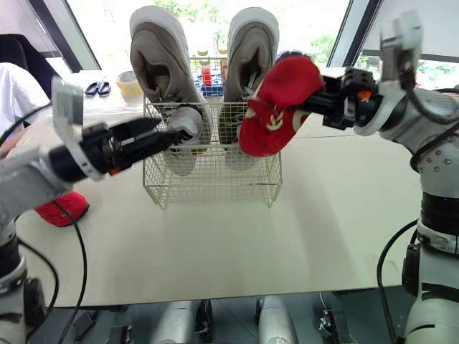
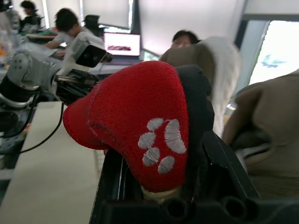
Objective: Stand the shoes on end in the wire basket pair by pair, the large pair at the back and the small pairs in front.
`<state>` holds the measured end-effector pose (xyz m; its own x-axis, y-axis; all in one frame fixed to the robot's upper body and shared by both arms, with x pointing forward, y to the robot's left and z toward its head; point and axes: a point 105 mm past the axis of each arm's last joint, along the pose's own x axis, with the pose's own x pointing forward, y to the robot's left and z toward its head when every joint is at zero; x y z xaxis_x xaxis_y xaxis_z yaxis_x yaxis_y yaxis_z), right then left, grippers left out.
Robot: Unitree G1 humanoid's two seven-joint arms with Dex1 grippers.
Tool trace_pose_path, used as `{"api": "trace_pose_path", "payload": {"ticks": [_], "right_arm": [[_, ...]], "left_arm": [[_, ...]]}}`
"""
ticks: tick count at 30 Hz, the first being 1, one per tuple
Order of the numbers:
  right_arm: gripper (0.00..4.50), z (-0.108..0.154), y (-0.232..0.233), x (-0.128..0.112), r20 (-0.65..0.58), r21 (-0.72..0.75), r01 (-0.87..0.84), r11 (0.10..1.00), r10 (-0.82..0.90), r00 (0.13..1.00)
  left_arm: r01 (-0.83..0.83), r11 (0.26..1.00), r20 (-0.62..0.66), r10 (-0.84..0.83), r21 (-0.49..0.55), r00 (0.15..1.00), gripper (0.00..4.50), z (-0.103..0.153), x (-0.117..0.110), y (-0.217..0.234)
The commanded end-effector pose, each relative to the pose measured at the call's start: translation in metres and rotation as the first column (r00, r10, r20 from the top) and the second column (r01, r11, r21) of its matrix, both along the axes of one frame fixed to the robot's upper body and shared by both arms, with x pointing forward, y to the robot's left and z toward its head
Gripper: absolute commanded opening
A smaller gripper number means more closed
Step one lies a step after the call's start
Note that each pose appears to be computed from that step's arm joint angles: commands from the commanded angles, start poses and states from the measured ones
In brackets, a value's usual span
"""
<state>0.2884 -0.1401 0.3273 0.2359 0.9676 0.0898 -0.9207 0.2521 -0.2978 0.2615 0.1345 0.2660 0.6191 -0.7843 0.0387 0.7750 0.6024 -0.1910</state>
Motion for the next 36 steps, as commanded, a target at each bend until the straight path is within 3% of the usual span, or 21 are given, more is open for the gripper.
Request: {"api": "trace_pose_path", "payload": {"ticks": [1,15,18,23,36], "right_arm": [[0.9,0.0,0.006,-0.001,0.076,-0.033,-0.017,0.999,0.019,0.997],[0.9,-0.055,0.009,0.022,-0.014,-0.121,-0.019,0.992,0.017,1.0],[2.04,-0.062,0.007,0.025,-0.019,-0.123,-0.013,0.992,0.011,1.0],[4.4,-0.058,0.003,0.024,0.004,-0.123,0.011,0.992,-0.01,1.0],[4.46,-0.038,0.001,-0.005,-0.01,-0.135,0.014,0.991,-0.015,1.0]], "left_arm": [[-0.004,1.0,0.039,0.005,-0.015,0.999,4.39,0.007,-0.018,-0.003],[-0.014,1.0,-0.093,0.013,-0.013,0.996,4.39,-0.028,-0.039,-0.007],[-0.014,1.0,-0.098,0.013,-0.011,0.995,4.5,-0.03,-0.039,-0.006],[-0.005,1.0,-0.114,0.004,-0.008,0.993,4.5,-0.032,-0.038,-0.005],[0.013,1.0,-0.148,-0.014,-0.01,0.989,4.5,-0.034,-0.036,-0.001]]}}
